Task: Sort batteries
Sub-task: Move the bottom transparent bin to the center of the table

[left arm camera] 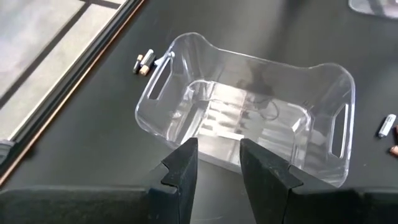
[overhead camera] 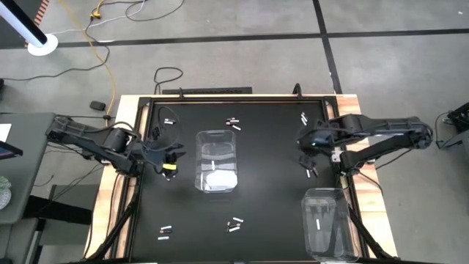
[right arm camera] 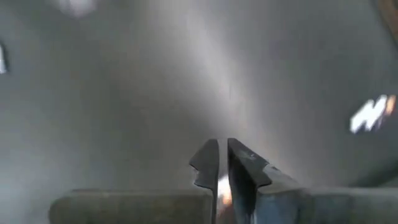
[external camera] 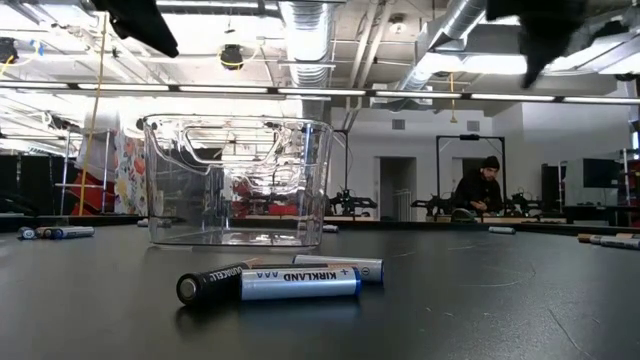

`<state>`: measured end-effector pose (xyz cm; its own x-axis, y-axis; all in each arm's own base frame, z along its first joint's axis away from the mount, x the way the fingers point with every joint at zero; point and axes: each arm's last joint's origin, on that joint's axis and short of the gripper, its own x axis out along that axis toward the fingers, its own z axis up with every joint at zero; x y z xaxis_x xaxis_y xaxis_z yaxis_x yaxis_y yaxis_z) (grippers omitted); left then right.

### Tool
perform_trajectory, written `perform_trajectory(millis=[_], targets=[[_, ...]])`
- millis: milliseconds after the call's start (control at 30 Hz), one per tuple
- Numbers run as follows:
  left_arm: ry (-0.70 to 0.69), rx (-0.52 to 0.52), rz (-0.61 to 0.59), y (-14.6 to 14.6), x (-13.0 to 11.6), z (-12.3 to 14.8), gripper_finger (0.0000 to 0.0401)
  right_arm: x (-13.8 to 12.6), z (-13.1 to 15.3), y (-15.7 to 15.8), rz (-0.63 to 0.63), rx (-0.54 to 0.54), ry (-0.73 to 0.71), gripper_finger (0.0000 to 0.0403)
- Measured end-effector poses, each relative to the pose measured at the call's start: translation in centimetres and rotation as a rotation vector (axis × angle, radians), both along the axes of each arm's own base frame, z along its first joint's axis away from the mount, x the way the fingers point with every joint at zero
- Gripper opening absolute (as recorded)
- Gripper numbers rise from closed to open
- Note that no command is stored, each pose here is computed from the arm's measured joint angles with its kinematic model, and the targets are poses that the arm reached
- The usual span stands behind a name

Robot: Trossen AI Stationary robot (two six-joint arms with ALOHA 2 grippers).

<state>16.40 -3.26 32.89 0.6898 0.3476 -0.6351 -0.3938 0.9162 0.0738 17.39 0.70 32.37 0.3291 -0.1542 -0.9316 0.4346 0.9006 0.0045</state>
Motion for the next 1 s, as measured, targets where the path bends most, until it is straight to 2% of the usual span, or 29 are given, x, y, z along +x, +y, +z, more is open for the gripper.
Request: perform_trajectory(millis=[167, 400, 567, 767, 867, 1000], targets=[[-0.002, -0.006, 0.003, 0.0, 0.0, 0.0, 0.0116, -0.8, -0.9, 0.9, -0.005, 0.071, 0.18, 0.0073], [-0.015, -0.03, 0.024, 0.0, 0.0, 0.0, 0.0116, -1.8, -0.7, 2.6, 0.041, 0.161, 0.211, 0.0109], [-0.029, -0.056, 0.048, 0.0, 0.0, 0.0, 0.0116, -2.6, -0.7, 4.1, 0.094, 0.166, 0.228, 0.0156], [-0.038, -0.074, 0.065, 0.0, 0.0, 0.0, 0.0116, -3.5, -2.1, 6.4, 0.188, 0.142, 0.295, 0.0227], [-0.04, -0.075, 0.065, 0.0, 0.0, 0.0, 0.0116, -4.0, -2.8, 7.4, 0.229, 0.137, 0.308, 0.0243], [-0.042, -0.074, 0.066, 0.0, 0.1, 0.0, 0.0116, -4.5, -3.4, 8.6, 0.261, 0.141, 0.301, 0.0244]])
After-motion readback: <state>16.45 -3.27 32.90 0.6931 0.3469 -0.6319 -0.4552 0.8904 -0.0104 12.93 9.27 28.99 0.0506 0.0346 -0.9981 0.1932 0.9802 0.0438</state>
